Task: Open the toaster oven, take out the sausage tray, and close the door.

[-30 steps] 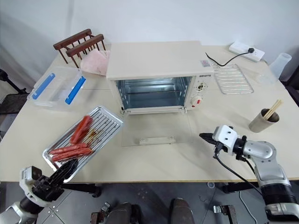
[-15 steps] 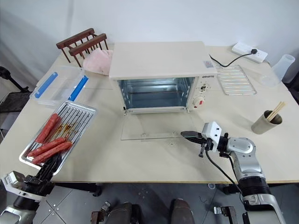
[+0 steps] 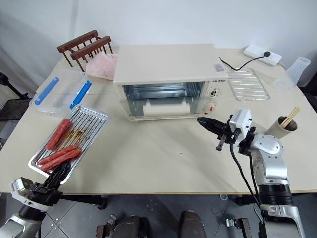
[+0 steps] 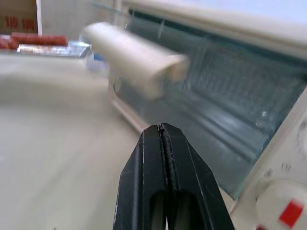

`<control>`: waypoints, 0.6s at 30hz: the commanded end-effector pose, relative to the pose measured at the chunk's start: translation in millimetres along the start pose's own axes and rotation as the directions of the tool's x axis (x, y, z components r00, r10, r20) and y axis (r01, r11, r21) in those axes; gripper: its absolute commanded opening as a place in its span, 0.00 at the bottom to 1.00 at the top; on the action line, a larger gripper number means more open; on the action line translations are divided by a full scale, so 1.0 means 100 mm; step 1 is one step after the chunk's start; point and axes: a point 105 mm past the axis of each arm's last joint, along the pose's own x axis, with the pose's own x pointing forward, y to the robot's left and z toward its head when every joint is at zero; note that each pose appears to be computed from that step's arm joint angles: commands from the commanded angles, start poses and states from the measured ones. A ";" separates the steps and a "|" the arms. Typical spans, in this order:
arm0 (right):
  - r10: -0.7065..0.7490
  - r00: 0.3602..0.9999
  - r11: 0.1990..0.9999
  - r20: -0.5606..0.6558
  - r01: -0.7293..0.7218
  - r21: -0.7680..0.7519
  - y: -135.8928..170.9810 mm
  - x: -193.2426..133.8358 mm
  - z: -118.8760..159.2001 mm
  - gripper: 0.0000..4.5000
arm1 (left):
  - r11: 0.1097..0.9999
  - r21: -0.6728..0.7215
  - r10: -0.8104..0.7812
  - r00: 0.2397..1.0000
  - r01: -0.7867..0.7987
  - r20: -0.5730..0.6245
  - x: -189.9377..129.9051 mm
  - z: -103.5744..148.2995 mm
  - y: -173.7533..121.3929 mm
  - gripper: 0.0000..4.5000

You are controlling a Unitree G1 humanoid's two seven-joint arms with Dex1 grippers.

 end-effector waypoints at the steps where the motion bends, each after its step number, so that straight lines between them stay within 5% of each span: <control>1: -0.032 0.998 0.999 0.056 0.033 -0.015 -0.07 0.02 0.17 0.01 | 0.999 0.009 -0.035 0.999 0.035 -0.008 -0.02 0.03 -0.10 0.00; 8: 0.066 0.998 0.995 -0.008 -0.065 0.079 0.14 -0.13 0.19 0.05 | 0.999 0.002 -0.032 0.990 0.032 -0.134 0.00 -0.07 -0.12 0.00; 10: 0.083 0.996 0.990 -0.024 -0.080 0.116 0.21 -0.21 0.21 0.14 | 0.999 -0.002 -0.037 0.984 0.038 -0.176 0.01 -0.10 -0.14 0.00; 18: 0.101 0.984 0.990 -0.148 -0.085 0.109 0.50 -0.65 0.19 0.74 | 0.999 0.000 0.040 0.893 -0.045 -0.447 0.15 -0.49 -0.07 0.00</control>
